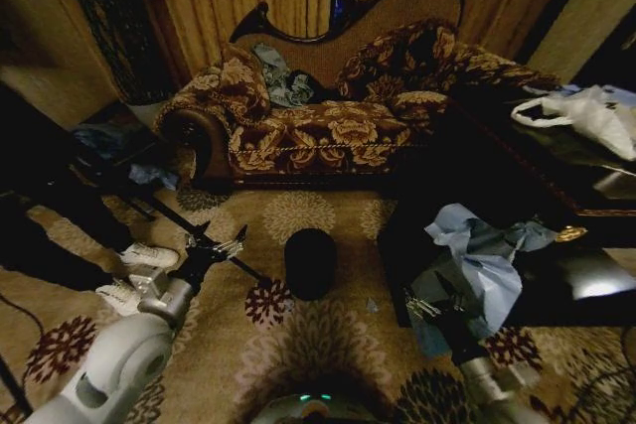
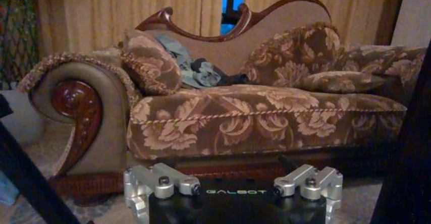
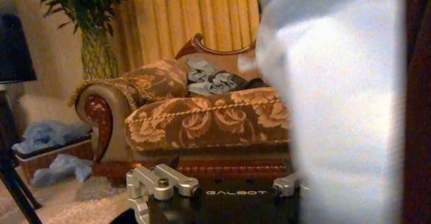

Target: Place a garbage bag over the trash bin.

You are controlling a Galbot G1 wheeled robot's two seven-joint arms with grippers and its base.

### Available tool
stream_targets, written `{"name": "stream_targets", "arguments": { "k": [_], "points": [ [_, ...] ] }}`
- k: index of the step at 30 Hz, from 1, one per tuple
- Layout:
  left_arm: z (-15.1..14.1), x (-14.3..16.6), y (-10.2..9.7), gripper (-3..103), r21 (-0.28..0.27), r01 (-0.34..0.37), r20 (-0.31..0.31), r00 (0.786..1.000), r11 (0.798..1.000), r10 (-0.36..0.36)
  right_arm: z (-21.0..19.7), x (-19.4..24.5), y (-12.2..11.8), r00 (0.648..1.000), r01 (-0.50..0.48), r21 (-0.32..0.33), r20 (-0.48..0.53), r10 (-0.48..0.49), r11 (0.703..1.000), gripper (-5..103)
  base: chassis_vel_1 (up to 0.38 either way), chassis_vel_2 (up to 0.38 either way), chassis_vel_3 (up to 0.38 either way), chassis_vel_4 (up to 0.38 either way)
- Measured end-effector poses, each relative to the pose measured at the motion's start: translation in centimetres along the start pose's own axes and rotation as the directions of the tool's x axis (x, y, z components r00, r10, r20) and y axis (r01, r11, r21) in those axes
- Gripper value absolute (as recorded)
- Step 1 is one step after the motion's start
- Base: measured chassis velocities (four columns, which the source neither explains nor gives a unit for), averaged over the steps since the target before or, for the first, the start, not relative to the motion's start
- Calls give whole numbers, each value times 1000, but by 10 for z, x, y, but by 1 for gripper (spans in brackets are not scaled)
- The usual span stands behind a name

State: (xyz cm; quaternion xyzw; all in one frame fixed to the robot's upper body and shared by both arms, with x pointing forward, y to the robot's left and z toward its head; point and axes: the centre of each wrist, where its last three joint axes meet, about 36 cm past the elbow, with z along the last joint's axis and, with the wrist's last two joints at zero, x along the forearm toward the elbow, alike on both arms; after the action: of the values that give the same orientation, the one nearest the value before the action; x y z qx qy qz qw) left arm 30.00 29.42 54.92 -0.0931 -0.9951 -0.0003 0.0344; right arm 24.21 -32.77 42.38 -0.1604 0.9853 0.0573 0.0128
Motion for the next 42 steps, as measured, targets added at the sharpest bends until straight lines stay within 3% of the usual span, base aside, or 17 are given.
{"name": "stream_targets", "arguments": {
  "k": [6, 10, 15, 16, 18, 19, 21, 24, 29, 32, 37, 39, 41, 42],
  "points": [
    [-5, -1, 1, 100, 20, -17, -23, 1000, 1000, 18, -13, 11, 17, 998, 60, -23, 10, -60, 998, 100, 0, 0, 0, 0],
    [-14, -7, 1, 100, 40, -29, -36, 999, 999, 30, -10, 21, 16, 998, 61, 5, 3, -61, 998, 100, 0, 0, 0, 0],
    [-21, -14, -2, 100, 58, 5, -67, 998, 998, -1, -1, 22, 10, 1000, 27, 17, -5, -27, 1000, 100, 0, 0, 0, 0],
    [-21, -17, -3, 100, 74, 1, -85, 996, 997, 5, 6, 21, 14, 1000, 7, 9, -10, -7, 1000, 100, 0, 0, 0, 0],
    [-21, -22, -7, 100, 160, -43, -123, 990, 986, 63, 18, 21, 26, 1000, -21, -21, -23, 21, 1000, 100, 0, 0, 0, 0],
    [-21, -22, -7, 100, 160, -43, -123, 990, 986, 63, 18, 21, 26, 1000, -21, -21, -23, 21, 1000, 100, 0, 0, 0, 0],
    [-23, -26, -12, 100, 227, -76, -138, 984, 971, 110, 21, 21, 31, 999, -30, -28, -29, 29, 999, 100, 0, 0, 0, 0],
    [-22, -33, -18, 100, 257, -104, -127, 982, 961, 140, 21, 21, 30, 999, -38, -15, -29, 38, 999, 100, 0, 0, 0, 0],
    [-18, -43, -22, 100, 235, -103, -124, 983, 966, 135, 14, 16, 29, 998, -64, -4, -3, 64, 998, 100, 0, 0, 0, 0],
    [-14, -48, -23, 100, 117, -105, -109, 987, 988, 118, 13, 13, 30, 997, -79, -5, 9, 79, 997, 100, 0, 0, 0, 0],
    [-10, -50, -31, 100, 89, -102, -113, 987, 991, 112, 20, 12, 30, 997, -80, 6, -1, 80, 997, 100, 0, 0, 0, 0],
    [-10, -52, -35, 100, 134, -113, -115, 985, 985, 128, 24, 12, 28, 997, -82, 12, -4, 82, 997, 100, 0, 0, 0, 0],
    [-12, -55, -40, 100, 251, -149, -115, 976, 957, 183, 27, 12, 28, 996, -86, 14, -6, 86, 996, 100, 0, 0, 0, 0],
    [-12, -55, -40, 100, 251, -149, -115, 976, 957, 183, 27, 12, 28, 996, -86, 14, -6, 86, 996, 100, 0, 0, 0, 0]
  ]
}}
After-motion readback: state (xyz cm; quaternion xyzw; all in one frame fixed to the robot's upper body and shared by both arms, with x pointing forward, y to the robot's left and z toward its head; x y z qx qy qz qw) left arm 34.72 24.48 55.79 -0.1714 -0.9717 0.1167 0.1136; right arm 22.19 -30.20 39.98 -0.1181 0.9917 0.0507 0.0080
